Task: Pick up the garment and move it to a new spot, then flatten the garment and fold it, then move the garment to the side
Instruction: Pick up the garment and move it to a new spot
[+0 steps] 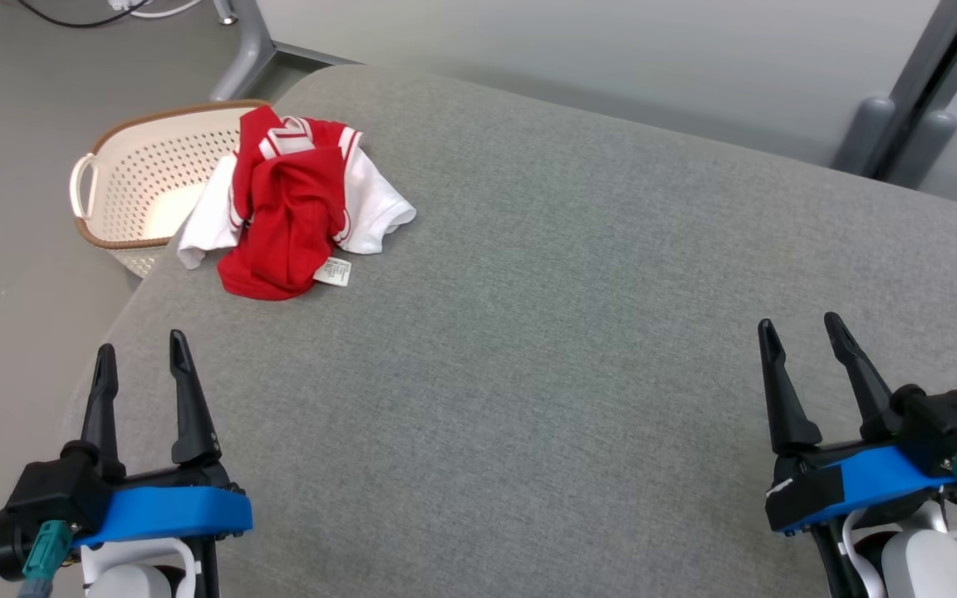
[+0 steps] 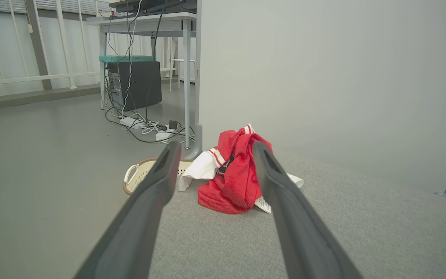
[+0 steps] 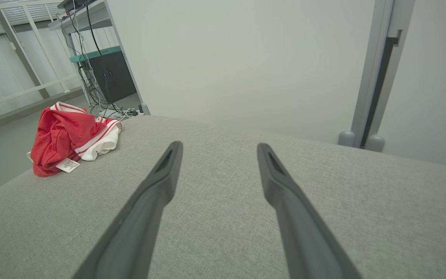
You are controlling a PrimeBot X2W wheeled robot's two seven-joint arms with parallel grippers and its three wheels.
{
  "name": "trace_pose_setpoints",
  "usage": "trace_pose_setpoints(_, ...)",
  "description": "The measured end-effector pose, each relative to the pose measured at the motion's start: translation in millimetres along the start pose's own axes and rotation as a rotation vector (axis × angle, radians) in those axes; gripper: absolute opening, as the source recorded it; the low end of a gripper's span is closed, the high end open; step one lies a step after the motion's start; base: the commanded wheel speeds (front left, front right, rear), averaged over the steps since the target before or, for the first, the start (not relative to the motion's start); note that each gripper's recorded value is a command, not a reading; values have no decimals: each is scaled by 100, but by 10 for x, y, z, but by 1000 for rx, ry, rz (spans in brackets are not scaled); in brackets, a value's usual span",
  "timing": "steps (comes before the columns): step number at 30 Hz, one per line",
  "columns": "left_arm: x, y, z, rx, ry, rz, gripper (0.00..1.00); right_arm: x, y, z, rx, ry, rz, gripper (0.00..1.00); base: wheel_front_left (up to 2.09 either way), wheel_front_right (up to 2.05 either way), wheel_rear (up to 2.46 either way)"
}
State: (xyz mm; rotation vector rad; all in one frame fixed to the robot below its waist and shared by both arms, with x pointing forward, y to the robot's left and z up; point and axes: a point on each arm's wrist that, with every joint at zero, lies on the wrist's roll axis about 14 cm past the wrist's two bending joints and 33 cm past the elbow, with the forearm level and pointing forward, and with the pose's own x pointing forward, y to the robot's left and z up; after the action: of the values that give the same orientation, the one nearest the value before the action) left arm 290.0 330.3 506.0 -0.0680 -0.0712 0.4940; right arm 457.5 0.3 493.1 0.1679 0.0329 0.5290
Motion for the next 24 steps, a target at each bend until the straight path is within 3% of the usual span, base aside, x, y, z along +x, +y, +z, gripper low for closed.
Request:
trace_pose_setpoints(7,265,-69,64,4,-26,-9,100,-49,-271,-37,-12,8,-60,100,0,0,0)
trace_pose_setpoints(16,1190,-155,340,77,-117,-41,100,-77,-810,-77,-71,25,-161,100,0,0,0)
trace_pose_setpoints(24,1918,-338,53,120,-45,-82,100,-202,-1250,-199,-111,66,-254,100,0,0,0)
